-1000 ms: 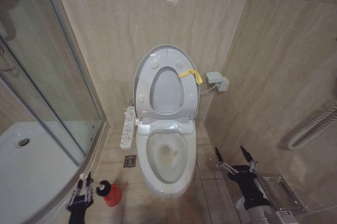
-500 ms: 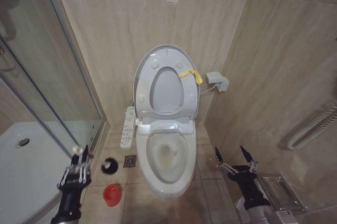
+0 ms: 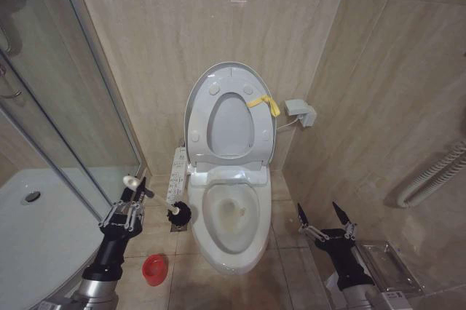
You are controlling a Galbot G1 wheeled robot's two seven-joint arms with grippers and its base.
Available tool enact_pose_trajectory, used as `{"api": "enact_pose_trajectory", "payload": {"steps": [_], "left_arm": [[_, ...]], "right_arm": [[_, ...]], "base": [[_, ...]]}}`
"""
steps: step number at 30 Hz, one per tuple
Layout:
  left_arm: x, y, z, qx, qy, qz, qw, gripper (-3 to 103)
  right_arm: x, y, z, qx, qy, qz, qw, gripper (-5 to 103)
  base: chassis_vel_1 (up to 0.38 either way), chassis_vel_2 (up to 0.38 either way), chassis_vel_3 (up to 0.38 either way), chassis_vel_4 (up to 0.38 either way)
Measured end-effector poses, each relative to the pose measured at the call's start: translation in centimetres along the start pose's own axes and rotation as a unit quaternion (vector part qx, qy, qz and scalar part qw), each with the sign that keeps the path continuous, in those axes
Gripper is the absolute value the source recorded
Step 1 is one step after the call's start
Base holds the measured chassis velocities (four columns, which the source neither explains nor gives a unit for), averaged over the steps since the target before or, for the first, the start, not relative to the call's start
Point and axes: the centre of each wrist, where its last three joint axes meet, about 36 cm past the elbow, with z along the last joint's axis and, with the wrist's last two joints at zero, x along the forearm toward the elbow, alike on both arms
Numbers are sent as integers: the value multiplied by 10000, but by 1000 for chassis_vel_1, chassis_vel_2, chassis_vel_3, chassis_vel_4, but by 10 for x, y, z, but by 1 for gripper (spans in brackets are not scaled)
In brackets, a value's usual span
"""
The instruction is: Open the toilet lid, clean the toilet bowl with a toilet brush, close the toilet lid, and flush.
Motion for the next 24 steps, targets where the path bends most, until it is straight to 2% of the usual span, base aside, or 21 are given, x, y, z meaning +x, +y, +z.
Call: {"api": "enact_pose_trajectory", "payload": {"steps": [3, 7, 10, 13, 14, 15, 18, 21, 22, 24], "left_arm": [[-5, 7, 7, 21, -3, 85, 10000, 22], [-16, 27, 24, 60, -15, 471, 9989, 22], [-17, 33, 31, 108, -33, 611, 9981, 22], [-25, 43, 42, 258, -184, 998, 9945, 22], [-25, 43, 42, 258, -184, 998, 9945, 22], [-34, 49, 52, 303, -253, 1244, 9914, 22], [-41, 53, 63, 330, -252, 1392, 9894, 22], [-54, 61, 88, 420, -84, 1675, 9849, 22], [-54, 61, 88, 420, -84, 1675, 9849, 22], [-67, 69, 116, 477, 118, 1827, 9819, 22]], "right_arm": [[0, 0, 0, 0, 0, -1, 10000, 100], [0, 0, 0, 0, 0, 0, 10000, 100], [0, 0, 0, 0, 0, 0, 10000, 100], [0, 0, 0, 0, 0, -1, 10000, 100], [0, 0, 0, 0, 0, -1, 10000, 100], [0, 0, 0, 0, 0, 0, 10000, 100], [0, 0, 0, 0, 0, 0, 10000, 100], [0, 0, 0, 0, 0, -1, 10000, 100], [0, 0, 0, 0, 0, -1, 10000, 100], [0, 0, 0, 0, 0, 0, 10000, 100]], "base": [[0, 0, 0, 0], [0, 0, 0, 0], [0, 0, 0, 0], [0, 0, 0, 0], [0, 0, 0, 0], [0, 0, 0, 0], [0, 0, 0, 0], [0, 0, 0, 0], [0, 0, 0, 0], [0, 0, 0, 0]]}}
